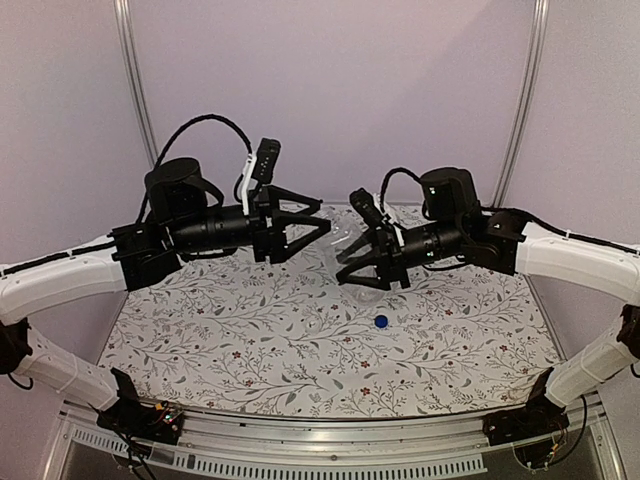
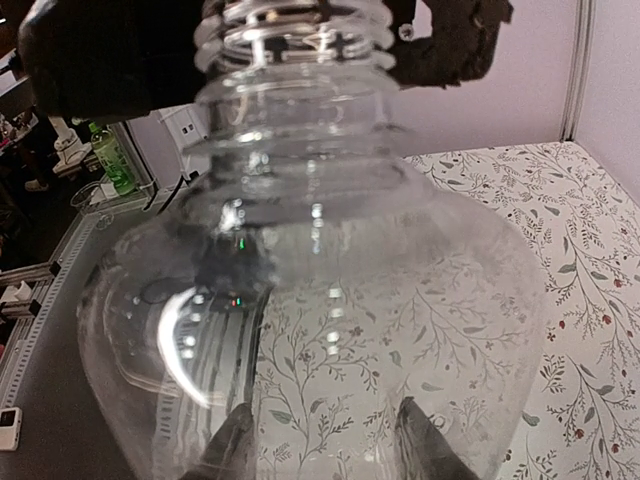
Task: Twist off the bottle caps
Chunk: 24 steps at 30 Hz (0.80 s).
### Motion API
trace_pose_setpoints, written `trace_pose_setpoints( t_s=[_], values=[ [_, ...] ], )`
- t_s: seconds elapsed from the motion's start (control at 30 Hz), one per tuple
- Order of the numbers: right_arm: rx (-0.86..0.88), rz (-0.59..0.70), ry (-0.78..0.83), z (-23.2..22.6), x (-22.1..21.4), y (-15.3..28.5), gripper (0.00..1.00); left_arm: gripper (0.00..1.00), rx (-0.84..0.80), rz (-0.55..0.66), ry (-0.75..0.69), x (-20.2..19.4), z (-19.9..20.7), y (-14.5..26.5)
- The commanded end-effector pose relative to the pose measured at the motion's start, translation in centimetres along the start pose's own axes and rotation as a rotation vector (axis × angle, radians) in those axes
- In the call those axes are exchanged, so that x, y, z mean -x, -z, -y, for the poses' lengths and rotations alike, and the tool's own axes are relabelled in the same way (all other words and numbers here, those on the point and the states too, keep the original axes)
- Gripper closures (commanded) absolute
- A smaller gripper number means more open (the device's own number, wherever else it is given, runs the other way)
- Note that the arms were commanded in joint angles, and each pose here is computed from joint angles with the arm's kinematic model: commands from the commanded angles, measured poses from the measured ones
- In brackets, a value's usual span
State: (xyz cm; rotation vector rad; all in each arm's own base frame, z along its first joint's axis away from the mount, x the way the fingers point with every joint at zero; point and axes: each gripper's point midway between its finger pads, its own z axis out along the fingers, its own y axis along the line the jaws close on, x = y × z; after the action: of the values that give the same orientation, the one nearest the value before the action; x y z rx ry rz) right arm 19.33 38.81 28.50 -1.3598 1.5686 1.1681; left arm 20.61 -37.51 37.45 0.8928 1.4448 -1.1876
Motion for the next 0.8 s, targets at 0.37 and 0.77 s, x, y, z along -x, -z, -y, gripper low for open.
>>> trace_pose_setpoints(
  t_s=[0.37, 0.77],
  values=[
    [0.032, 0.020, 0.035, -0.5, 1.3, -0.7, 0.57, 0.47, -0.051, -0.050, 0.009, -0.9, 0.1, -1.1],
    [0.009, 0.014, 0.034, -0.1, 1.2, -0.8, 0.57, 0.86, -0.073, -0.074, 0.005, -1.5, 0.2, -1.5]
  ],
)
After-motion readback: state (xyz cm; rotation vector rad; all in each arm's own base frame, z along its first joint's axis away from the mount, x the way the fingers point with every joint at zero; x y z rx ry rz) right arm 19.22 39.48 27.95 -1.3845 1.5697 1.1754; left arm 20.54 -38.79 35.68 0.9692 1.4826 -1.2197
